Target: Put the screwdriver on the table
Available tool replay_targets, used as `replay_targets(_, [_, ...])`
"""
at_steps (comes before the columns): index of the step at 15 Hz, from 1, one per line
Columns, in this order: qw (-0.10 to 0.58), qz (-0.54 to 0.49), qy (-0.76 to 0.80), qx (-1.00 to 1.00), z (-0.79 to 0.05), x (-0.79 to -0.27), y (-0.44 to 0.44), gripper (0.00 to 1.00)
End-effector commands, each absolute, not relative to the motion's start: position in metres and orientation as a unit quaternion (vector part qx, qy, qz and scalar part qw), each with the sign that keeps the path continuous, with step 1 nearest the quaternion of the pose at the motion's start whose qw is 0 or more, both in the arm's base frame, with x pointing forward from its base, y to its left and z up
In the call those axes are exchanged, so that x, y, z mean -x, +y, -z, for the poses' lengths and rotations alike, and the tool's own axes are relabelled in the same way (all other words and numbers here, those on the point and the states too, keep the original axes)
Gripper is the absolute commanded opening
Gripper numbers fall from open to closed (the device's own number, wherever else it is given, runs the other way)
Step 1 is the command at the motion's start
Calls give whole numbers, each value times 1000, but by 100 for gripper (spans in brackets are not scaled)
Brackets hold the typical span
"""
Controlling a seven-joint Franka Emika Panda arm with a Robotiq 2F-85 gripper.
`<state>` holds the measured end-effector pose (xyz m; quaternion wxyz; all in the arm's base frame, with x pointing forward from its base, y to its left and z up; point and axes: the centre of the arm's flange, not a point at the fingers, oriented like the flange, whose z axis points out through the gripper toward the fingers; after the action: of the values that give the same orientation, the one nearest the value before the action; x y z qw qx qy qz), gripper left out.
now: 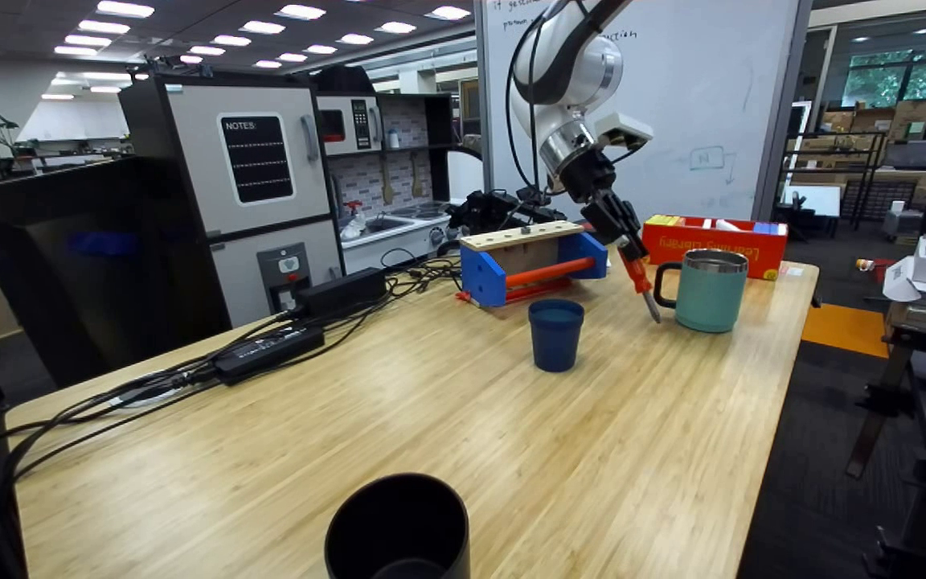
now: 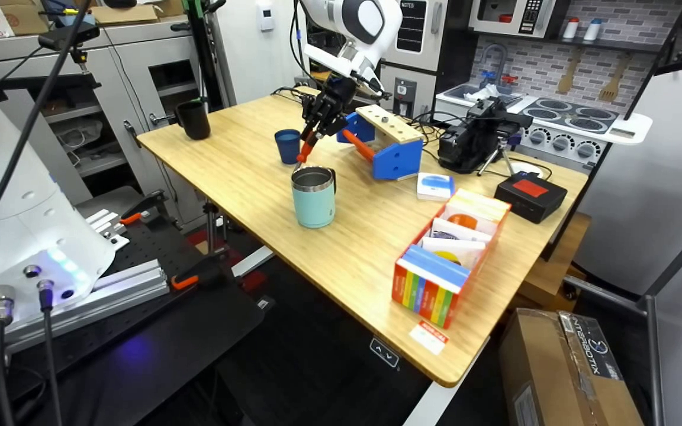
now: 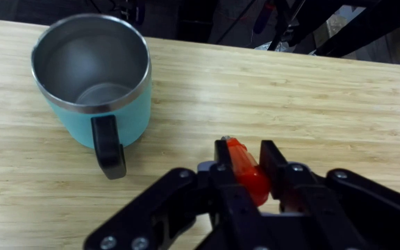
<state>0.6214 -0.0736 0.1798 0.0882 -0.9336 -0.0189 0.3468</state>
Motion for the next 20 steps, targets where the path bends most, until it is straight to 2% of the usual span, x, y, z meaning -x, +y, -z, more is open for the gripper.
replay_targets(1, [80, -327, -14, 942, -159, -634, -77, 7])
replay_targets(4, [76, -325, -11, 943, -144, -639, -78, 7])
replay_targets(5, [75, -328, -11, 942, -144, -640, -78, 52])
replay_targets(7, [74, -325, -9, 943, -143, -642, -79, 59])
replay_targets(12, [59, -291, 0, 955, -164, -640, -80, 95])
replay_targets(14, [47, -255, 4, 966, -189, -640, -86, 100])
replay_targets(20, [12, -121, 35, 992, -297, -638, -114, 100])
